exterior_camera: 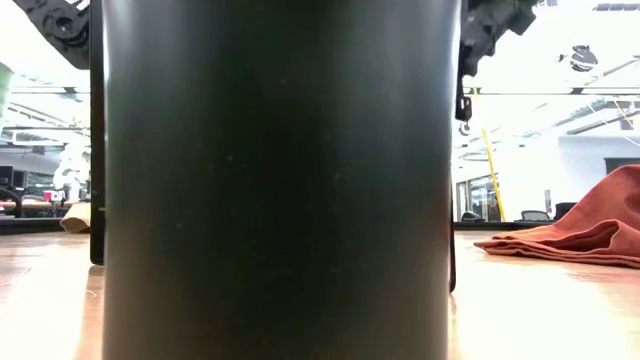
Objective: Stack small to large cups/mugs on shelf
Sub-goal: Put the light blue mug on the shelf
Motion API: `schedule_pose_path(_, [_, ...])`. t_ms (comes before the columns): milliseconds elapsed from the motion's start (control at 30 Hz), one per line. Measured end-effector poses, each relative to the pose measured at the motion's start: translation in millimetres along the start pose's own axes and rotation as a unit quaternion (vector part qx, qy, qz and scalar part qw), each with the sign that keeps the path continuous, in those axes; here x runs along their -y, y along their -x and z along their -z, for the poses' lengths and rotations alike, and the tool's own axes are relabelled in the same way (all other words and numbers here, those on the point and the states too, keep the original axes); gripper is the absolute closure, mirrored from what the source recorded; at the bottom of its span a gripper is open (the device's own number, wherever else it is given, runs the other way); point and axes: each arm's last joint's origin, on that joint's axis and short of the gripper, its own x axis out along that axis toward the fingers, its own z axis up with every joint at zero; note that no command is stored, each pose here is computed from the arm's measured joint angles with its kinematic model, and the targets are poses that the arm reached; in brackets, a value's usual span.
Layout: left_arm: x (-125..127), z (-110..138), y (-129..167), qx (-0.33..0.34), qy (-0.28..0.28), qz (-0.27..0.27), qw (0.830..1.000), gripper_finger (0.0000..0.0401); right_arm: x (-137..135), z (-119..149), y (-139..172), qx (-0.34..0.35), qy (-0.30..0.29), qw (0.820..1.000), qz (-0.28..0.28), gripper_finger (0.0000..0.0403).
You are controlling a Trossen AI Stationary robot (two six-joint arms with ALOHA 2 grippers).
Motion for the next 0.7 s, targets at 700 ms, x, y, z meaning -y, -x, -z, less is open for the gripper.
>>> schedule_pose_path(700, [54.4, -12.0, 16.8, 0.108, 0.027, 0.054, 0.992, 0.0399, 23.2, 25.7, -55.4, 0.112, -0.047, 0.990, 0.068, 0.0403])
